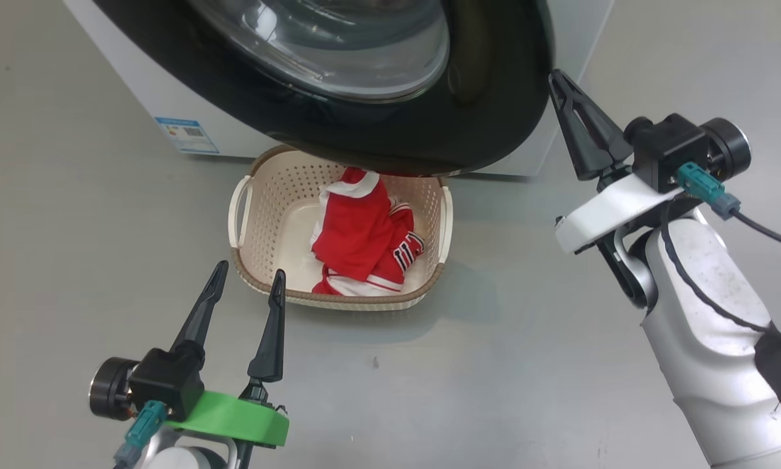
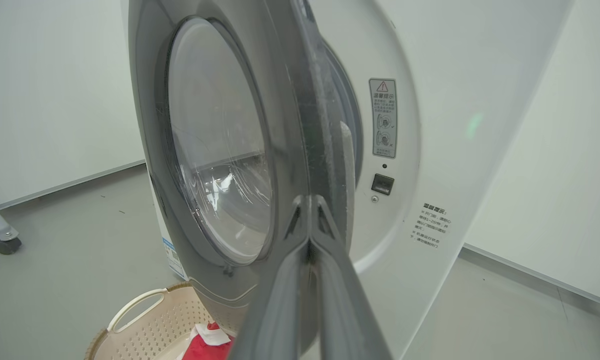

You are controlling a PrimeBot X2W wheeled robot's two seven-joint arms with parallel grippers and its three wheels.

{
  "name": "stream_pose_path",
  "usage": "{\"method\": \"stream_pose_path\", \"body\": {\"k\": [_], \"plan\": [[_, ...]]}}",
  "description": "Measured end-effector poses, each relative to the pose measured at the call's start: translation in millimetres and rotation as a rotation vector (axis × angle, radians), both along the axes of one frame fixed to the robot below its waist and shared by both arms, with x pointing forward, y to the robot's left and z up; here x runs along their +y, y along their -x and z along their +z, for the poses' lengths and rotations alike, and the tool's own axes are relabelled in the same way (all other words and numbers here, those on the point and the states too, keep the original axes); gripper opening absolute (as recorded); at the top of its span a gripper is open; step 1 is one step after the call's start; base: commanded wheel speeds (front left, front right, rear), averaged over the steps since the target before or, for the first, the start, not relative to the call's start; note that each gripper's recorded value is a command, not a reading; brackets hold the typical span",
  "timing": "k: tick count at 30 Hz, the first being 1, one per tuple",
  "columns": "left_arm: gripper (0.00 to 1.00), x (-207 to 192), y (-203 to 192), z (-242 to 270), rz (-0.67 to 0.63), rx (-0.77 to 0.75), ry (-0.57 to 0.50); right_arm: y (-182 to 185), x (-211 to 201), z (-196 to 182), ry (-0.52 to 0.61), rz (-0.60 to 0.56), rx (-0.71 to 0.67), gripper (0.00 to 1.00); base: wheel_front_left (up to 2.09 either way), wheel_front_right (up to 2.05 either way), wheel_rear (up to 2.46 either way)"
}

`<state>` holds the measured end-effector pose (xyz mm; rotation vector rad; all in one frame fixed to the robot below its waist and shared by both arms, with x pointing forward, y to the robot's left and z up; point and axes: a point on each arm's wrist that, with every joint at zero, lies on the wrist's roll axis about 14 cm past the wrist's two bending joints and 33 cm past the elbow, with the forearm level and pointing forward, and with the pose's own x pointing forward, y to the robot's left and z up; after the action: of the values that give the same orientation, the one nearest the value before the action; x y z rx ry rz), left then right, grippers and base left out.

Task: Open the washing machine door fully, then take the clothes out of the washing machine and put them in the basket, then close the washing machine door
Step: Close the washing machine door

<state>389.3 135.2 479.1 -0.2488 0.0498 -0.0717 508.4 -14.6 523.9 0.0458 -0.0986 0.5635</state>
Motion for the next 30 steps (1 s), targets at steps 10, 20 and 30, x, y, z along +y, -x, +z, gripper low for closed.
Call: {"method": "stream_pose_path", "body": {"k": [10,20,30], "plan": [[1.0,14.4,-5.5,-11.8,0.046,0.027,-0.017,-23.4,21.9,-15.3,-0.007,0.048,0.035,0.0,0.0,0.0,0.0],[1.0,13.0,-16.7,-13.7,0.046,0.019,-0.019,-52.0,19.8,-17.3,-0.01,0.03,0.034,0.0,0.0,0.0,0.0],[1.0,10.5,-21.9,-20.6,0.036,0.031,-0.023,-82.6,11.5,-11.6,-0.009,0.005,0.016,0.0,0.0,0.0,0.0]]}}
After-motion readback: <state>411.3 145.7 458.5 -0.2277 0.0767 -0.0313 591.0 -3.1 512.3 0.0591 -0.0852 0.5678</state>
